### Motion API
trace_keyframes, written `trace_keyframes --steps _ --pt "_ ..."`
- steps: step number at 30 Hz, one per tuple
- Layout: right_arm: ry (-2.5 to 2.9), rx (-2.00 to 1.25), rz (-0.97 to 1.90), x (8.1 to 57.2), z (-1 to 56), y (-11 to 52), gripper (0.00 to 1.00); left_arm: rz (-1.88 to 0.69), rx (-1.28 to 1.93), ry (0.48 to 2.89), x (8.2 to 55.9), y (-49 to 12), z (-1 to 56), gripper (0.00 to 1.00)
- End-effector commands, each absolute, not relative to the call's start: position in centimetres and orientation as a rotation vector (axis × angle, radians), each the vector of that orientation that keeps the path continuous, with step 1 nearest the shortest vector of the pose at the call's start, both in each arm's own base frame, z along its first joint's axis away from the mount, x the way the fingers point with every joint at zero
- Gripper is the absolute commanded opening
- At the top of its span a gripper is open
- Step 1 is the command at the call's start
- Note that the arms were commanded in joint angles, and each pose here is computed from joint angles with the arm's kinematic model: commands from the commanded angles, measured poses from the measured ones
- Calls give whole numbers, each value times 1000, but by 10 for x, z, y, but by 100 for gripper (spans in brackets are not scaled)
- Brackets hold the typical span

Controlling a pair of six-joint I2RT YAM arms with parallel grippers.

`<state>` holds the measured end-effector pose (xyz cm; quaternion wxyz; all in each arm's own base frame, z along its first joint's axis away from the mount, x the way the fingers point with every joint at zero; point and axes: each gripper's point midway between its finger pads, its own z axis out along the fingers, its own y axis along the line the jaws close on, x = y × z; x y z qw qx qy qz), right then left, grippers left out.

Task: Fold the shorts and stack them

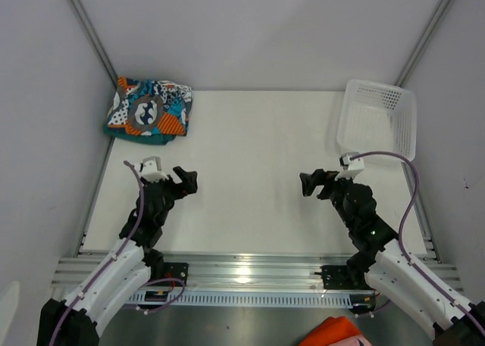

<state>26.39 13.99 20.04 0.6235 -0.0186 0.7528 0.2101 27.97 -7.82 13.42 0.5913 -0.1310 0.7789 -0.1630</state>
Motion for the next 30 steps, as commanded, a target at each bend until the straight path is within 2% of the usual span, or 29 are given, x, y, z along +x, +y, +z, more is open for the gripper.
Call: trace_keyframes --steps 1,3,13,30 --pt "1728 101 385 259 179 108 100 -460 -284 1669 274 -83 155 99" --pt "1745 131 349 254 159 98 100 -460 -285 1677 268 -81 144 99" --pt "1709 257 336 252 151 79 100 -580 -244 1603 254 -92 137 99" --pt "1718 268 334 253 149 78 100 -554 -217 1640 258 -94 134 99"
